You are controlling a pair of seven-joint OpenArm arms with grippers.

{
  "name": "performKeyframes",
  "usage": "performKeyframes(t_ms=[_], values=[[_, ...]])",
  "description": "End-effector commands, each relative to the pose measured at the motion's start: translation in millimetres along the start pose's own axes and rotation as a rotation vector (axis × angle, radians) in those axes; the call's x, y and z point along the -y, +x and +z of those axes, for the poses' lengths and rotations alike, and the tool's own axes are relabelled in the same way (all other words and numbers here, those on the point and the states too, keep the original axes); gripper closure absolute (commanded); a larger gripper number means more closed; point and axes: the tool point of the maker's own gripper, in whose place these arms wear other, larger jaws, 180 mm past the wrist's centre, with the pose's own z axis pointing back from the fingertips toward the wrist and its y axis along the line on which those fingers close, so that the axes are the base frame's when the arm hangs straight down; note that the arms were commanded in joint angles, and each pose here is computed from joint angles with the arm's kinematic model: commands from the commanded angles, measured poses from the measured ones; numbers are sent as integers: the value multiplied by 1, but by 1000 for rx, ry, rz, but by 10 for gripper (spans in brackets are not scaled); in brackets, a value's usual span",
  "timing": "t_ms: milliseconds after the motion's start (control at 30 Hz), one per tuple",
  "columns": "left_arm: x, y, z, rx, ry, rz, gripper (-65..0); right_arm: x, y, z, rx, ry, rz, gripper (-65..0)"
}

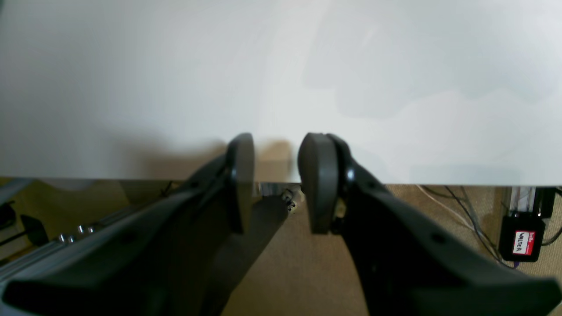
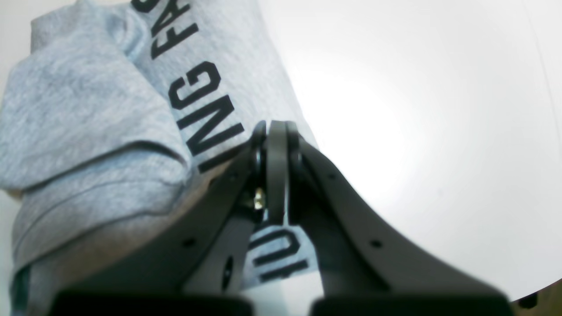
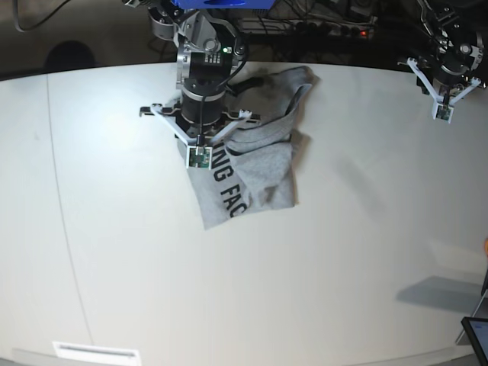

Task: Fold the T-shirt properly
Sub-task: 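Press the right gripper onto the folded shirt and drag it flat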

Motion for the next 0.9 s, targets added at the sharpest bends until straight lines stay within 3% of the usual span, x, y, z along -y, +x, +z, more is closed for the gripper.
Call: performKeyframes(t_ms=[0,300,867], values=[[-10,6,4,21,28,-9,-202,-7,10,4,26,28,-27,-4],[-7,10,3,31,19,-11,-202,-27,-7,4,-65,141,-81,-3],[-6,8,3,25,19,-14,-202,-31,-21,-12,-57,118,-22,-3]])
